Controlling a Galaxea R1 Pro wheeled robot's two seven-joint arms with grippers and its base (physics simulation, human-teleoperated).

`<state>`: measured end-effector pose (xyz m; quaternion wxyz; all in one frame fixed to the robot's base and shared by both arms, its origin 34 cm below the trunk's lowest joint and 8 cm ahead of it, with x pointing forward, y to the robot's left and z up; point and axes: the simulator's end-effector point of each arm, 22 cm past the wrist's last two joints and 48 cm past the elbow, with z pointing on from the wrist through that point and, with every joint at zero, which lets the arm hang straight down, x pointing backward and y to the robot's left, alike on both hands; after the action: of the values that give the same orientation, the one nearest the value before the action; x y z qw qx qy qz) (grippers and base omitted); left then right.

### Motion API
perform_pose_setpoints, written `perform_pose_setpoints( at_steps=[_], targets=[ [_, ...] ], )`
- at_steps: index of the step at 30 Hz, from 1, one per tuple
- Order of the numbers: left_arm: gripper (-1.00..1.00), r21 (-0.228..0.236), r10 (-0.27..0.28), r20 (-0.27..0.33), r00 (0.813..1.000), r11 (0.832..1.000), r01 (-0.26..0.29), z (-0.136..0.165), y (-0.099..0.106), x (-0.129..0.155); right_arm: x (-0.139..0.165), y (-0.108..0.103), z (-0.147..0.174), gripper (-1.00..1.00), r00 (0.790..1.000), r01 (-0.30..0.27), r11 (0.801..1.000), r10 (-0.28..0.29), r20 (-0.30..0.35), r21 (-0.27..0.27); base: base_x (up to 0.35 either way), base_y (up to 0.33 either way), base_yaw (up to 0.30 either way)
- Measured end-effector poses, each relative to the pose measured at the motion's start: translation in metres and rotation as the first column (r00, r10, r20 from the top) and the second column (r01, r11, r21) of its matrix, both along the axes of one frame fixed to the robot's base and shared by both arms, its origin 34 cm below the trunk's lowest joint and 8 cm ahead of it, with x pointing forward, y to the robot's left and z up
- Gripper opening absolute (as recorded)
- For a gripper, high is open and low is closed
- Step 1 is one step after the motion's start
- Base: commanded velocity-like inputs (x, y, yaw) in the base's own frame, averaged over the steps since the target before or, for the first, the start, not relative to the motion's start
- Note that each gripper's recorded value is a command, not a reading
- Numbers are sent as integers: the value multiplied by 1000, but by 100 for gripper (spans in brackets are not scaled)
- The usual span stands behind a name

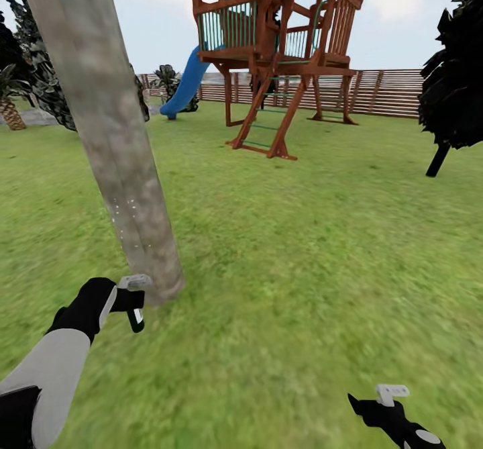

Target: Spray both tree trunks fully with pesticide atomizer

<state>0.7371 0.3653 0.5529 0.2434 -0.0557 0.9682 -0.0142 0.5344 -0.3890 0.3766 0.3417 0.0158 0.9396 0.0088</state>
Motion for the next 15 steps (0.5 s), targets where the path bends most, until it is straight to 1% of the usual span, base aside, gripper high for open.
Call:
perform_pose_setpoints(
  at_steps=[1,3,4,6,7,10,12,13,15],
  targets=[
    [-100,1,0,-7,1000,1000,0,-2,0,-2,0,0,0,100,1000,0,1000,0,0,0,302,-17,3],
    [-100,-7,0,-45,999,1000,-1,-18,-1,-13,0,0,0,100,1000,0,1000,0,0,0,315,-5,31],
    [-100,-12,-1,-40,999,1000,0,-23,-2,-14,0,0,0,100,1000,0,1000,0,0,0,330,-2,162],
    [-100,-6,-9,-10,1000,1000,9,-34,-2,-14,0,0,0,100,1000,0,1000,0,0,0,336,-1,236],
    [-100,-3,-11,-5,1000,1000,11,-40,-2,-16,0,0,0,100,1000,0,1000,0,0,0,297,0,268],
    [-100,-6,-12,-12,1000,1000,12,-49,-5,-21,0,0,0,100,1000,0,1000,0,0,0,80,0,130],
    [-100,-7,-13,-20,1000,1000,13,-54,-6,-25,0,0,0,100,1000,1,1000,-1,0,0,8,0,14],
    [-100,-8,-13,-33,999,1000,13,-61,-7,-33,0,0,0,100,1000,0,1000,0,-1,0,63,-25,4],
    [-100,-12,-13,-40,999,1000,12,-65,-9,-38,0,0,0,100,1000,1,1000,-1,0,0,168,-109,2]
  ],
)
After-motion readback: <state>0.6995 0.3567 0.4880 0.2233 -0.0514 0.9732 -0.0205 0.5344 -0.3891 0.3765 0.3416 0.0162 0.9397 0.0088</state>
